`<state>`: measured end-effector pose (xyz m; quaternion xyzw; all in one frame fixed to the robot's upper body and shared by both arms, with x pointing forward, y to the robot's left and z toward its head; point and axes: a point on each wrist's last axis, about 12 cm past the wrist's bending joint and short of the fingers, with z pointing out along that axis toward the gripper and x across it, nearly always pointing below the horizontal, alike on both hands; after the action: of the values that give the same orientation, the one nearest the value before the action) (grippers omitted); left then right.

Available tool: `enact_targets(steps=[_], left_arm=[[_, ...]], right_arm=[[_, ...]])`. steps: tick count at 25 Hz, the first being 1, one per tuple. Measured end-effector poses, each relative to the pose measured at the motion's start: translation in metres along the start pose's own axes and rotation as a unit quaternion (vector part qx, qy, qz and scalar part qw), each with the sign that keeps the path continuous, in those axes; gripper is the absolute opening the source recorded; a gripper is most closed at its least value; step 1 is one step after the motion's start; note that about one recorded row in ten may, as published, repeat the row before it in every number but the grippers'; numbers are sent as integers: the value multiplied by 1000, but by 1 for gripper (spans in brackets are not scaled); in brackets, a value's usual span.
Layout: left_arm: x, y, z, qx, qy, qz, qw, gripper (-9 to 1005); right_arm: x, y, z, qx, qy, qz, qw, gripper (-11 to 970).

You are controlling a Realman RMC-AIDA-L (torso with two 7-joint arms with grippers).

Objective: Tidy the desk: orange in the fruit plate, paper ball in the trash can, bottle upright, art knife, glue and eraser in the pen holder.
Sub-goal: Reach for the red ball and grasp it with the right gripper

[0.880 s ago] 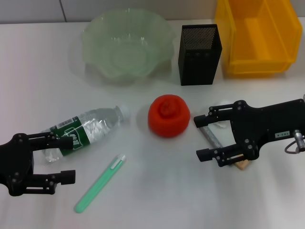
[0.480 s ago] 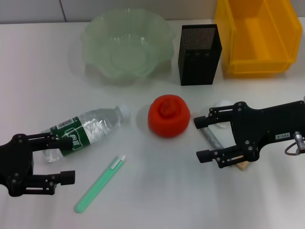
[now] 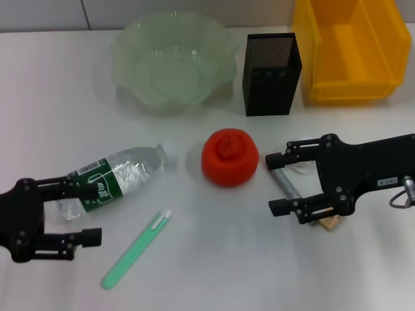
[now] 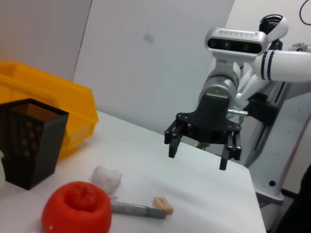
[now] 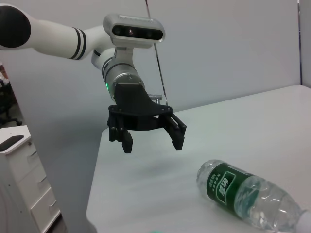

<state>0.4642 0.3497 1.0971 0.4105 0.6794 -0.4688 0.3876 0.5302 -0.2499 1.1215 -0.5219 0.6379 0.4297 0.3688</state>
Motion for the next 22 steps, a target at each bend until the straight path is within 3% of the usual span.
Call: enact_targets(steps=[6,8,13,18,22], left_arm=[[-14,9,9,-18,1,40,999,809],[-22,20,25,-35,4,64,997,809],[-28,33,48,-46,13,87,995,808],[-29,33,56,-40,11,98,994,808],[-25,30,51,-38,11,90,995,807]], right_arm=[[-11,0,-17,27,15,7,999,778],[-15,0,-20,33,19,8,999,777],[-34,-2,-29,60,40,13,997,777],[-64,-15,-25,76,82,22,994,778],[-87,-32,-7,101,139,38,984,778]])
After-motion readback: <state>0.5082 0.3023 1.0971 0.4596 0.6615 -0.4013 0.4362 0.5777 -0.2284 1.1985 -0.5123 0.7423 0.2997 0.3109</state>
